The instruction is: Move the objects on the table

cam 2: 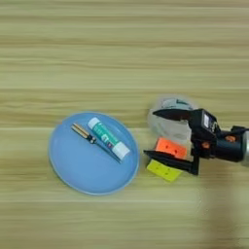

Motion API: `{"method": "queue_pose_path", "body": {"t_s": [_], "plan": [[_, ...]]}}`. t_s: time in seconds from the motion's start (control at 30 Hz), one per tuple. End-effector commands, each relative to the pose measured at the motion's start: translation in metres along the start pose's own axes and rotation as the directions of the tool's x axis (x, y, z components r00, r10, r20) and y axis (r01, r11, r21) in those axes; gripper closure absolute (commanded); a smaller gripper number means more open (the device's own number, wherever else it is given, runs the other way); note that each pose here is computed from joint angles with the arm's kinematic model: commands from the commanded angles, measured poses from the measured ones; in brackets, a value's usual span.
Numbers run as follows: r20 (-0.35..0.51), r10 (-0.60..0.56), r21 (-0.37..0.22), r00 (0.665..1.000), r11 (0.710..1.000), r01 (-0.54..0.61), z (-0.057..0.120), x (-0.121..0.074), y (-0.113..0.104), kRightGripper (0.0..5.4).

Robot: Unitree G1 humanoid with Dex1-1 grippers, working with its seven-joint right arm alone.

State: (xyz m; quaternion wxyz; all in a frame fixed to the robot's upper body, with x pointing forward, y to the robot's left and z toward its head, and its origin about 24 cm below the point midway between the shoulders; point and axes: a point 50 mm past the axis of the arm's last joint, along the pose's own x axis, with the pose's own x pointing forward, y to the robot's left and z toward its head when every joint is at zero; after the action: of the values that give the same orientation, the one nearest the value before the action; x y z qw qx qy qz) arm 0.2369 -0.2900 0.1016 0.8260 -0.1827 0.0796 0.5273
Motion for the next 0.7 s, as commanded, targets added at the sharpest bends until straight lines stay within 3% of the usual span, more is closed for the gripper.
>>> {"method": "queue_pose_path", "body": {"t_s": [0.03, 0.23, 0.43, 0.6, 0.7], "plan": [[0.037, -0.043, -0.123, 0.998, 0.991, 0.048, 0.039, 0.014, -0.005, 0.02], [0.016, -0.098, -0.079, 0.995, 0.992, 0.099, 0.048, 0.042, 0.003, 0.02], [0.019, -0.114, -0.022, 0.993, 0.993, 0.114, 0.054, 0.049, 0.015, 0.02], [-0.045, -0.141, -0.036, 0.989, 0.99, 0.139, 0.05, 0.055, 0.031, 0.02], [-0.103, -0.117, 0.014, 0.988, 0.993, 0.119, 0.043, 0.06, 0.039, 0.02]]}}
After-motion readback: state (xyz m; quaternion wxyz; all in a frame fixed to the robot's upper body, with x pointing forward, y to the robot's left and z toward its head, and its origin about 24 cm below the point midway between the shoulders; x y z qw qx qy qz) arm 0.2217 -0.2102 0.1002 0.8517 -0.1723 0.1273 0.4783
